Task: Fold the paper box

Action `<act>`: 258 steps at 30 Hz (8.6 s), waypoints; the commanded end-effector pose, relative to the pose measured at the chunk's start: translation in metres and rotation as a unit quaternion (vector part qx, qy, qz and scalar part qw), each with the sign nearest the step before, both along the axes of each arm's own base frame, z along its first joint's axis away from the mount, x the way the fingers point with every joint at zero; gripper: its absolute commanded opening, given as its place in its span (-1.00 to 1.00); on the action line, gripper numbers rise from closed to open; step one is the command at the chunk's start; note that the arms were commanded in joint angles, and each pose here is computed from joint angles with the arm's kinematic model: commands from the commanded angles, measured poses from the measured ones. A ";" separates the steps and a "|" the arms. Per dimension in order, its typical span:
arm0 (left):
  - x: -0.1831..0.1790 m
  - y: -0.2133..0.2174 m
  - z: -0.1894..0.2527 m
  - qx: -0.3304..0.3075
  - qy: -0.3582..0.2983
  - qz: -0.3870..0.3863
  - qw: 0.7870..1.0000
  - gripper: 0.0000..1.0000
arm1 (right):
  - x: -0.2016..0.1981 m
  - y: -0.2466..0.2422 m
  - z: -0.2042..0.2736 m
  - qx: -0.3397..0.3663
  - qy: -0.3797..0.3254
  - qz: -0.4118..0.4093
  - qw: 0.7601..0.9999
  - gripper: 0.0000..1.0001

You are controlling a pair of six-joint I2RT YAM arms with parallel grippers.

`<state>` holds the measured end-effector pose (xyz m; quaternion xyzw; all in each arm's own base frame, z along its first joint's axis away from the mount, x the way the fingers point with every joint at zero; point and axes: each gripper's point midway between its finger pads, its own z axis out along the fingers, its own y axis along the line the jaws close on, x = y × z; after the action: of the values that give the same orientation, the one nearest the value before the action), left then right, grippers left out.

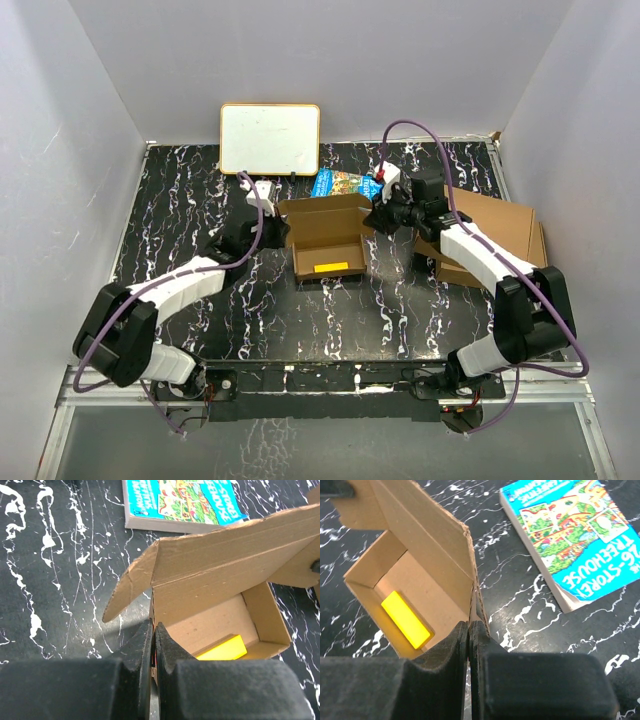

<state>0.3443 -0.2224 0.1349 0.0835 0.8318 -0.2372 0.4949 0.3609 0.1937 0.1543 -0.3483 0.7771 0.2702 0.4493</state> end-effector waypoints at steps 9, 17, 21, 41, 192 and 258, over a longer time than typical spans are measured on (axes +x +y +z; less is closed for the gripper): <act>0.019 -0.031 0.033 -0.020 -0.067 0.080 0.994 -1.00 | 0.037 0.025 0.031 0.056 -0.073 -0.129 0.987 -0.84; 0.023 -0.038 0.033 -0.010 -0.078 0.118 0.990 -1.00 | 0.039 0.027 0.026 0.071 -0.090 -0.182 0.976 -0.84; 0.021 -0.047 0.030 -0.010 -0.085 0.117 0.990 -1.00 | 0.036 0.027 0.022 0.084 -0.089 -0.194 0.973 -0.85; -0.010 -0.040 -0.002 -0.004 -0.059 0.167 0.984 -1.00 | 0.000 0.030 -0.008 0.076 -0.045 -0.174 0.981 -0.82; -0.084 -0.086 -0.017 -0.051 0.148 -0.132 0.979 -0.21 | -0.122 -0.024 0.033 -0.059 -0.115 0.203 0.971 0.40; -0.145 -0.031 -0.050 -0.226 0.209 -0.022 0.951 -0.43 | -0.064 0.042 -0.013 0.006 0.125 0.202 0.971 -0.39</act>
<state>0.1885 -0.2504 0.0725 -0.0469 0.8547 -0.4289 0.2887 0.2879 0.2286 0.1262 -0.4481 0.7524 0.4021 0.2671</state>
